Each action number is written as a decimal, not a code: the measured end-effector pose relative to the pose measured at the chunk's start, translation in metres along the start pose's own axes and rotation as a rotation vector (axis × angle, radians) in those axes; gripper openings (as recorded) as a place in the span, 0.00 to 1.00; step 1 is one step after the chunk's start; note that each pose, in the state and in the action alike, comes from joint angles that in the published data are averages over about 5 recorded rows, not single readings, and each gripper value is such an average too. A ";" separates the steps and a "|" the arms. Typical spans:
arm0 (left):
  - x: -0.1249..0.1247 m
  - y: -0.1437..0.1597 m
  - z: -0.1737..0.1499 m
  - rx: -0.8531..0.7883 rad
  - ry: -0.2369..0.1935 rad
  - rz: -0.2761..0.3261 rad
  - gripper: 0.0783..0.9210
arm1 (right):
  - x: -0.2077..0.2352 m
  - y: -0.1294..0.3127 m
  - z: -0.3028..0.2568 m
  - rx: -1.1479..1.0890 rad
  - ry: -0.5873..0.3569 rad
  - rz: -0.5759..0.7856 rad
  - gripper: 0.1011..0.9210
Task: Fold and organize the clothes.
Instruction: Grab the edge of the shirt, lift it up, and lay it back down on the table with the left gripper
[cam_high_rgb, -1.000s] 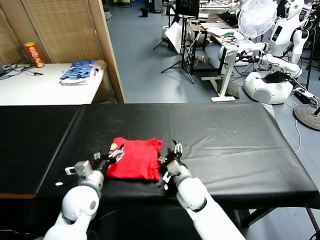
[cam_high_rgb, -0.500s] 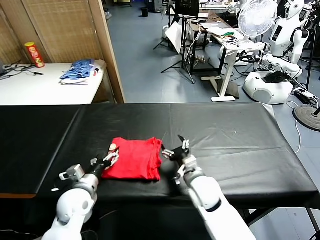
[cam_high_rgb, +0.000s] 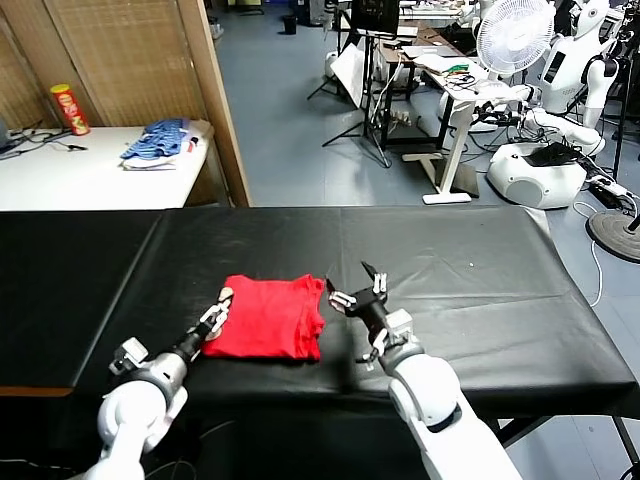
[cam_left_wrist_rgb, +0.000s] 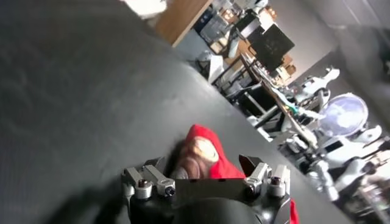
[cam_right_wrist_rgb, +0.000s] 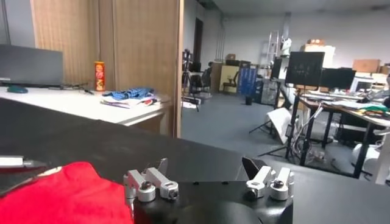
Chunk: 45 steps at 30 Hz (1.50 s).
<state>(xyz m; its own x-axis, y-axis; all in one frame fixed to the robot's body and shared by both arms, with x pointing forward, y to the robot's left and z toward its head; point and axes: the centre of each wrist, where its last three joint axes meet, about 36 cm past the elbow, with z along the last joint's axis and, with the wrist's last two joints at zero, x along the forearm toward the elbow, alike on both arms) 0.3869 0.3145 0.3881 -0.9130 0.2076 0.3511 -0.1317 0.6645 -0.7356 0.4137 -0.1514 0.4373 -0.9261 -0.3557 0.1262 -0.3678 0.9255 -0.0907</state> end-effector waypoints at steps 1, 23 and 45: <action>-0.001 0.000 0.001 0.008 0.001 0.002 0.85 | 0.001 -0.001 0.000 0.000 0.000 0.002 0.85; 0.001 -0.016 0.004 -0.407 -0.126 -0.191 0.09 | 0.019 -0.001 0.007 0.052 0.095 0.146 0.85; 0.056 -0.018 -0.101 -1.458 -0.442 -0.549 0.09 | 0.021 -0.005 0.012 0.041 0.119 0.171 0.85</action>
<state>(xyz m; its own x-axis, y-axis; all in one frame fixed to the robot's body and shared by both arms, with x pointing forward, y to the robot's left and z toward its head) 0.3771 0.3869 0.4793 -0.9499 -0.3127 -0.0021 -0.2383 0.7194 0.6525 0.3954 -0.1653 0.4285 -0.9596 -0.1741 0.2211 -0.2120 0.9639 -0.1608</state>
